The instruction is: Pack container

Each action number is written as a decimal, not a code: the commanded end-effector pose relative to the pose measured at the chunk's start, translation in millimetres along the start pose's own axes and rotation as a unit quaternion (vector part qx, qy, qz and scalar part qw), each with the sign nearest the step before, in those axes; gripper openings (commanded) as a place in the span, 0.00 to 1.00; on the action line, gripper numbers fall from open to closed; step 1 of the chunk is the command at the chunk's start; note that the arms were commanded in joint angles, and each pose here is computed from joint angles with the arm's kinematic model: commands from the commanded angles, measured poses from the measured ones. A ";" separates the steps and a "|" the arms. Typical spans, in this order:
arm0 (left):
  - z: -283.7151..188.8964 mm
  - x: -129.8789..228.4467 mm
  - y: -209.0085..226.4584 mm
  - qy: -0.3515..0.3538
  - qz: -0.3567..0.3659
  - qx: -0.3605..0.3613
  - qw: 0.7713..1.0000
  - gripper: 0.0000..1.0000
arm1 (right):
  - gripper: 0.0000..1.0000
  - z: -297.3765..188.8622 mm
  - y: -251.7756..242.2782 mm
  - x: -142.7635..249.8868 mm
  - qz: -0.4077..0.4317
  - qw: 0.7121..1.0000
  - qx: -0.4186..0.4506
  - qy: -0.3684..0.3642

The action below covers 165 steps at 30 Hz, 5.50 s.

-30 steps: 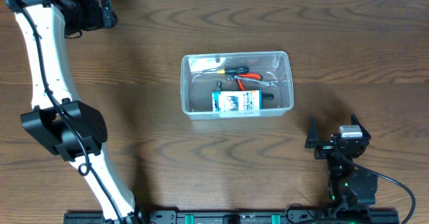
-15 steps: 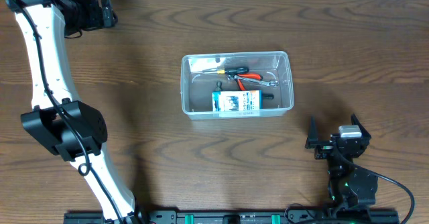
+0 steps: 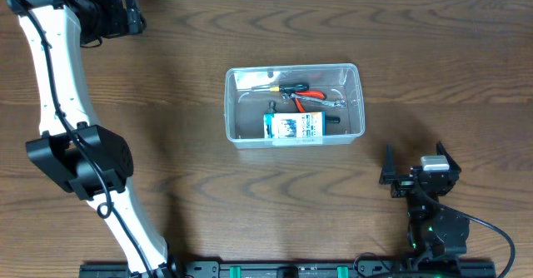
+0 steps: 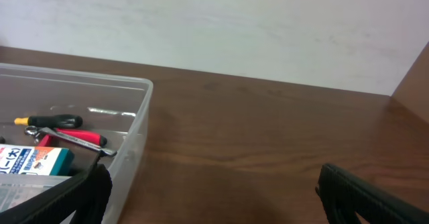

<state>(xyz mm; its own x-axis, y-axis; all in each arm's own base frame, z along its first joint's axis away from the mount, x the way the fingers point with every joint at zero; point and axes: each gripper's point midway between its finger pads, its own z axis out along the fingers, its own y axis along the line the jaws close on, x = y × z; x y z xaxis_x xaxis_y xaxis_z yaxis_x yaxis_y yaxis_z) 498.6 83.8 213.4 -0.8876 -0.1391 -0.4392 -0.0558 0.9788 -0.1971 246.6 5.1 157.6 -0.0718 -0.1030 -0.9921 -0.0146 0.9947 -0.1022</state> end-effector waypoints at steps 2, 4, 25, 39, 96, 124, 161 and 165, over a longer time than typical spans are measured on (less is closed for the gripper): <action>-6.5 -4.1 -1.4 -0.010 0.001 0.003 1.000 0.98 | 0.99 -0.4 0.5 -0.1 -0.007 1.000 0.000 -0.001; -7.0 -4.3 -2.5 -0.010 0.002 0.003 1.000 0.98 | 0.99 -0.4 0.5 -0.1 -0.007 1.000 0.000 -0.001; -170.4 62.6 -158.4 -0.120 0.150 0.070 0.979 0.98 | 0.99 -0.4 0.5 0.0 -0.007 1.000 0.000 -0.001; -161.3 266.0 -131.8 -0.058 0.166 0.067 0.982 0.98 | 0.99 -0.4 0.5 -0.1 -0.007 1.000 0.000 -0.001; -139.7 238.8 -113.7 -0.640 0.211 0.045 0.737 0.98 | 0.99 -0.4 0.5 0.0 -0.007 1.000 0.000 -0.001; -28.7 280.5 -89.8 -0.432 0.177 0.048 0.883 0.98 | 0.99 -0.4 0.5 -0.1 -0.007 1.000 0.000 -0.001; -13.3 287.2 -86.5 -0.398 0.172 0.047 0.900 0.98 | 0.99 -0.4 0.5 -0.1 -0.007 1.000 0.000 -0.001; -13.3 287.2 -86.5 -0.398 0.172 0.047 0.900 0.98 | 0.99 -0.4 0.5 -0.1 -0.007 1.000 0.000 -0.001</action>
<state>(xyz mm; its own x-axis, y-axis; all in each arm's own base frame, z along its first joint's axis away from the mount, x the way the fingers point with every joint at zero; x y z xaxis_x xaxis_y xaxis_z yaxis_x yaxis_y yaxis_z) 244.8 -38.8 133.4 -0.1773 0.0830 -0.9807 0.2308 0.9722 0.0405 246.5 5.1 158.0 -0.0699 -0.1029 -0.9922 -0.0144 0.9947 -0.1021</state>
